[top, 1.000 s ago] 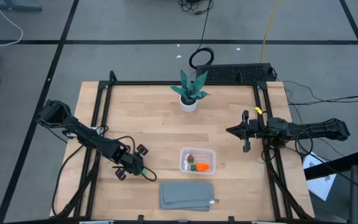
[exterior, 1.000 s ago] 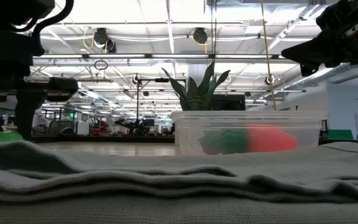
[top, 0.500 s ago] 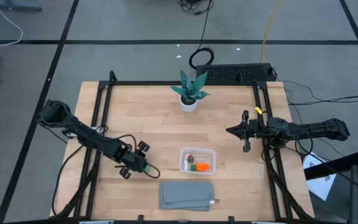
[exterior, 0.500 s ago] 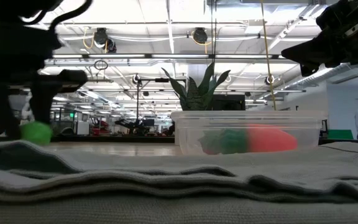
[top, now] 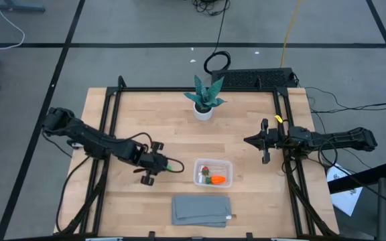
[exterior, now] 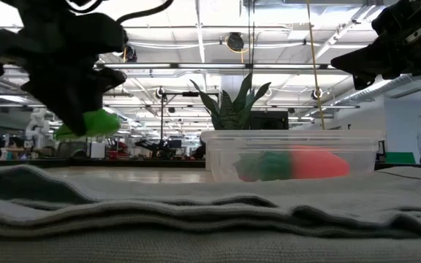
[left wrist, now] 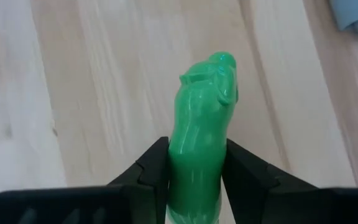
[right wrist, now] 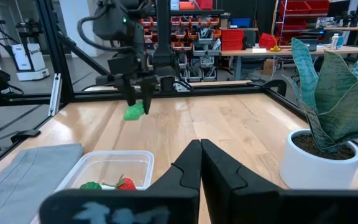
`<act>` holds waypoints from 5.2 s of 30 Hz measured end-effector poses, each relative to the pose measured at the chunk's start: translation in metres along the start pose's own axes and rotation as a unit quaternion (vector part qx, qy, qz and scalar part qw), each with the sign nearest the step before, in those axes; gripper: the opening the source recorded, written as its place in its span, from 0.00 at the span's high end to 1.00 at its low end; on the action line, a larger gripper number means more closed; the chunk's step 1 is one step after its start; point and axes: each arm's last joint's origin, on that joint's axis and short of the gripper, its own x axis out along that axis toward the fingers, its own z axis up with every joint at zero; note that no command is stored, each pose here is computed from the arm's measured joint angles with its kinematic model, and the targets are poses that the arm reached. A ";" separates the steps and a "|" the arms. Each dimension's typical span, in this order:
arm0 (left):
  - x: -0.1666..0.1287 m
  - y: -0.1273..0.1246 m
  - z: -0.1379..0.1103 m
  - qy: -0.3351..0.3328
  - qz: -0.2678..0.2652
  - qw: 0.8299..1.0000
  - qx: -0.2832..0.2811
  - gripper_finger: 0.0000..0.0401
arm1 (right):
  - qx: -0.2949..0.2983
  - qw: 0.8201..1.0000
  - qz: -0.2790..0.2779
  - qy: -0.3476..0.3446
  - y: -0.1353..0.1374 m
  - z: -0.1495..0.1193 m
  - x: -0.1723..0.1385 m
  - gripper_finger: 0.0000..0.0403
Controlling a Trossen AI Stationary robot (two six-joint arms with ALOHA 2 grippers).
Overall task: Pick and placing Produce into tupperware
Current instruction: Put the green peas into the container
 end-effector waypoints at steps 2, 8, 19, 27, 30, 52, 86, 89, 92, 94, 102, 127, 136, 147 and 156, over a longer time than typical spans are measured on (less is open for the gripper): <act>-0.002 0.001 0.004 -0.008 0.000 1.000 0.016 0.71 | 0.000 1.000 0.000 0.000 0.000 0.000 0.000 1.00; -0.009 0.010 0.019 -0.053 0.008 0.999 -0.002 0.71 | 0.000 1.000 0.000 0.000 0.000 0.000 0.000 1.00; -0.023 0.033 0.050 -0.182 0.011 0.983 -0.010 0.71 | 0.000 1.000 0.000 0.000 0.000 0.000 0.000 1.00; -0.031 0.054 0.066 -0.285 0.034 0.956 -0.060 0.71 | 0.000 1.000 0.000 0.000 0.000 0.000 0.000 1.00; -0.034 0.063 0.069 -0.313 0.040 0.945 -0.091 0.71 | 0.000 1.000 0.000 0.000 0.000 0.000 0.000 1.00; -0.047 0.076 0.082 -0.405 0.086 0.909 -0.056 0.69 | 0.014 0.998 0.006 -0.057 0.000 0.010 -0.006 1.00; -0.023 0.080 0.108 -0.417 0.051 0.903 -0.087 0.69 | 0.012 0.998 0.006 -0.064 -0.001 0.010 -0.015 1.00; -0.013 0.081 0.122 -0.404 0.033 0.910 -0.087 0.69 | 0.012 0.997 0.006 -0.069 -0.001 0.011 -0.015 1.00; 0.000 0.084 0.135 -0.376 0.019 0.923 -0.084 0.69 | 0.013 0.997 0.007 -0.070 -0.001 0.011 -0.015 1.00; 0.008 0.085 0.145 -0.369 0.008 0.926 -0.082 0.69 | 0.012 0.997 0.006 -0.069 -0.001 0.011 -0.015 1.00; 0.046 0.085 0.161 -0.315 -0.052 0.945 -0.078 0.69 | 0.012 0.998 0.007 -0.066 -0.001 0.010 -0.015 1.00; 0.094 0.079 0.163 -0.252 -0.112 0.955 -0.106 0.69 | 0.015 0.998 0.007 -0.057 -0.001 0.009 -0.014 1.00; 0.105 0.076 0.162 -0.248 -0.117 0.955 -0.114 0.69 | 0.015 0.998 0.008 -0.056 -0.001 0.009 -0.014 1.00; 0.124 0.074 0.156 -0.220 -0.123 0.960 -0.125 0.69 | 0.015 0.998 0.008 -0.054 -0.001 0.008 -0.014 1.00; 0.136 0.073 0.153 -0.218 -0.121 0.962 -0.110 0.69 | 0.015 0.998 0.008 -0.054 -0.001 0.008 -0.014 1.00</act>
